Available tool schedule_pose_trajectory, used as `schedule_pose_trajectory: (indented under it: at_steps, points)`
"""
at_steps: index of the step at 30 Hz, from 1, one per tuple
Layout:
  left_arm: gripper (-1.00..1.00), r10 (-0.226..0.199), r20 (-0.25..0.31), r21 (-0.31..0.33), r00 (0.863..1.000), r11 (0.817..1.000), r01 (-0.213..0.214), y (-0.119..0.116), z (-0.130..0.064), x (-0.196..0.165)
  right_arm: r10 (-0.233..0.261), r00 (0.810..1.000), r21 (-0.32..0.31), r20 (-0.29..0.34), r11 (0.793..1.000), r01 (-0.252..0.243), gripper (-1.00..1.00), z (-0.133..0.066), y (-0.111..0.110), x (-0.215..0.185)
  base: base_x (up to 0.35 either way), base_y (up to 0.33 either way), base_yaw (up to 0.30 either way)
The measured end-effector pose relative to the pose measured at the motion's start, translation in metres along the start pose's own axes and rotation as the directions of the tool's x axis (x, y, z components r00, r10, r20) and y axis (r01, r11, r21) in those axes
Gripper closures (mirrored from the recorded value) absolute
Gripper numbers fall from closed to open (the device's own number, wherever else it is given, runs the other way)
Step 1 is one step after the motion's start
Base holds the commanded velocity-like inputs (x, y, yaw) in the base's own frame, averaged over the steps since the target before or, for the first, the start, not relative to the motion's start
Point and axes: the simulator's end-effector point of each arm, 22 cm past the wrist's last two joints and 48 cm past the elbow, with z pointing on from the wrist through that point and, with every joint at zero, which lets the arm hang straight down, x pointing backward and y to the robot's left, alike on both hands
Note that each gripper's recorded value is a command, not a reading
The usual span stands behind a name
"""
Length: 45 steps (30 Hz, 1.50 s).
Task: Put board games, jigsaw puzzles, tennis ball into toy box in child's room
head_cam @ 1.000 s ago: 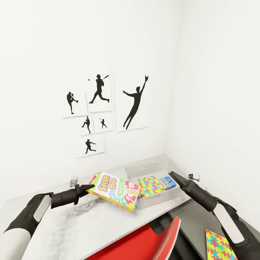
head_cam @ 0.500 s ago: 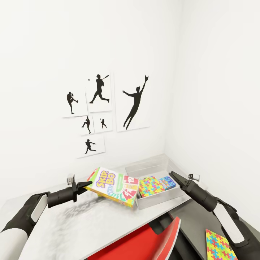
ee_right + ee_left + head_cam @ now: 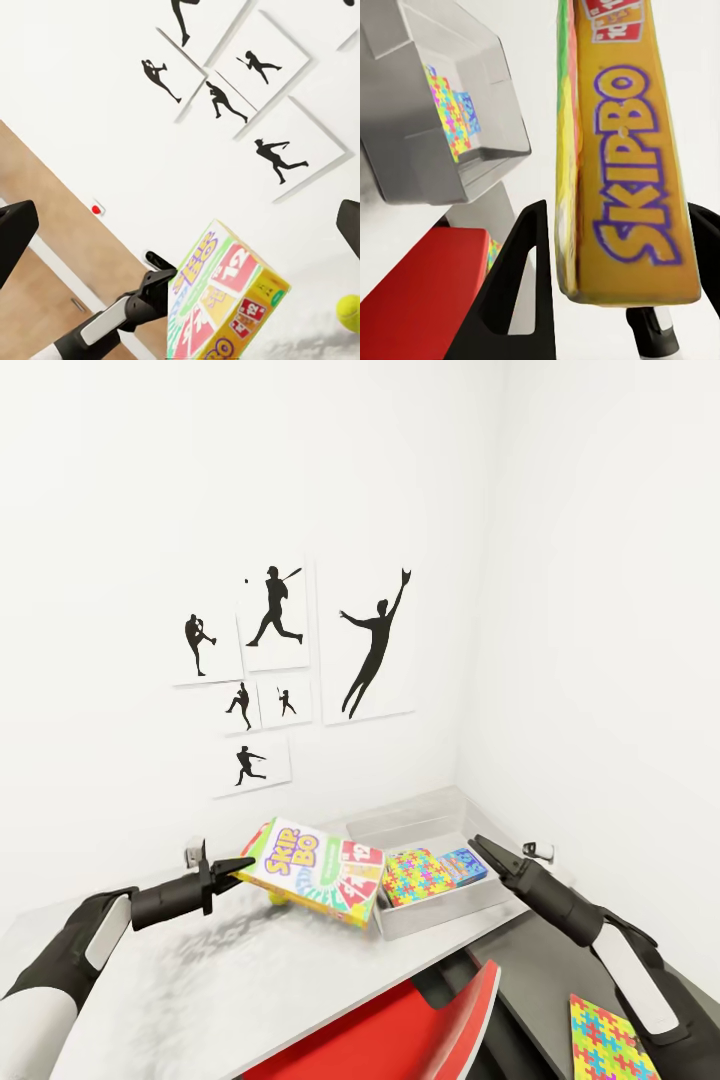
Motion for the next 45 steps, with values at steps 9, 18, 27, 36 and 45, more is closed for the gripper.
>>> schedule_pose_trajectory:
  at_steps: [9,18,27,36,45]
  points:
    - [1.0,0.003,0.005,0.021,1.0,1.0,-0.003,-0.015,0.003,-0.012,-0.005,1.0,0.005,0.007,1.0,0.005,-1.0,-0.004,-0.001,-0.005,0.0,0.0,0.0]
    - [1.0,0.065,0.025,0.068,0.998,0.995,-0.067,-0.054,0.014,-0.043,-0.013,0.999,0.015,0.031,1.0,0.013,-1.0,-0.009,-0.003,-0.014,0.0,0.0,0.0]
    - [1.0,0.122,0.035,0.088,0.992,0.988,-0.124,-0.089,0.035,-0.065,-0.02,0.999,0.025,0.051,0.999,0.019,-1.0,-0.014,-0.006,-0.022,0.0,0.0,0.0]
    - [1.0,0.13,0.02,0.097,0.991,0.987,-0.131,-0.111,0.077,-0.062,-0.019,0.997,0.044,0.074,0.999,0.016,-1.0,-0.022,-0.012,-0.031,0.0,0.0,0.0]
    - [1.0,0.113,0.03,0.083,0.993,0.99,-0.115,-0.117,0.111,-0.054,-0.021,0.997,0.023,0.073,1.0,0.02,-1.0,-0.022,-0.006,-0.032,0.0,0.0,0.0]
